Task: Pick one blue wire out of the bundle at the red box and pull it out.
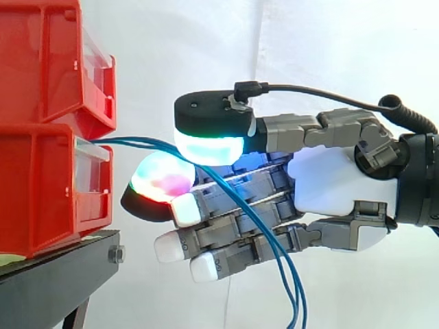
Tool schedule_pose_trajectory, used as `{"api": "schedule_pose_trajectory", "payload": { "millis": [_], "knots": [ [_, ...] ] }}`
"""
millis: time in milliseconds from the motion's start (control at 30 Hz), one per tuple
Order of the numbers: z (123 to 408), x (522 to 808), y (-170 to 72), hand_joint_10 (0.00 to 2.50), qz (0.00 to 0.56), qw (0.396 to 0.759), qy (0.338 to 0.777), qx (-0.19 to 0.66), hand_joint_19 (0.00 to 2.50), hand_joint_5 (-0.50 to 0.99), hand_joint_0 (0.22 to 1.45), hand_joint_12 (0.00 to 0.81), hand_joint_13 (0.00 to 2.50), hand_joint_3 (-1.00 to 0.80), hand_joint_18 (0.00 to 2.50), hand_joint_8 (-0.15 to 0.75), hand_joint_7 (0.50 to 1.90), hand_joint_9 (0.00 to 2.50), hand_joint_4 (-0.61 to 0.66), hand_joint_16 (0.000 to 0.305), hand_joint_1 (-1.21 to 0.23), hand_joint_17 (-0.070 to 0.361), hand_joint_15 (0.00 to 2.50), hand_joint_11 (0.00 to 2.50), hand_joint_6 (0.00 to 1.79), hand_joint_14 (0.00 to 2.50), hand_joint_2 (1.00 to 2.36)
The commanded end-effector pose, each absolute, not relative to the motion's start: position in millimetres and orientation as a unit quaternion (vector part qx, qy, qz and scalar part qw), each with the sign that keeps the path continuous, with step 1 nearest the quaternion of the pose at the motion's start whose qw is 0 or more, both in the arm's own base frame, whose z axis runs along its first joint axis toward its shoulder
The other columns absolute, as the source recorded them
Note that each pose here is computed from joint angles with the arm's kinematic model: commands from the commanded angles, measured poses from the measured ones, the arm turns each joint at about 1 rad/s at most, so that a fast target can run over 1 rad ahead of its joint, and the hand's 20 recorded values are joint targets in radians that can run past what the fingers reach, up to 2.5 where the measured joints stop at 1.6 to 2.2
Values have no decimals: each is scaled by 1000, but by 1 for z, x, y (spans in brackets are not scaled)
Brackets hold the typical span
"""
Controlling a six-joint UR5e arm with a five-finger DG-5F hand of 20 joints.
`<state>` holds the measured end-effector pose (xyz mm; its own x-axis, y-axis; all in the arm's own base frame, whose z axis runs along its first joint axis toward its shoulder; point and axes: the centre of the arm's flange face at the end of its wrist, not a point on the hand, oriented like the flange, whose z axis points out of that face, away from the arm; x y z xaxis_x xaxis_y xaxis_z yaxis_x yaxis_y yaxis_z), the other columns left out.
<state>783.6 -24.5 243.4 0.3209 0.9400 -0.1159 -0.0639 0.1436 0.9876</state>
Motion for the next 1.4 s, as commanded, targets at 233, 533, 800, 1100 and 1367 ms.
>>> {"api": "schedule_pose_trajectory", "payload": {
  "millis": [233,533,800,1100,1367],
  "knots": [
    [242,776,-22,16,384,613,446,528,432,-184,616,478,861,15,801,418,1017,934,105,67,-735,150,389,677,926,13,1021],
    [255,763,-27,17,367,595,465,542,437,-190,632,469,875,-33,797,420,977,950,129,65,-759,147,407,725,924,15,1021],
    [270,751,-32,16,345,586,486,549,439,-191,626,471,868,-36,791,427,1072,956,160,65,-753,146,411,752,915,13,1022],
    [275,751,-35,17,346,588,482,549,436,-200,652,472,830,-152,763,434,1027,901,264,65,-746,145,409,765,900,14,1017],
    [293,757,-41,16,345,596,480,544,446,-198,648,466,813,-312,742,432,1020,899,360,63,-715,143,419,852,878,13,1014]
  ]
}}
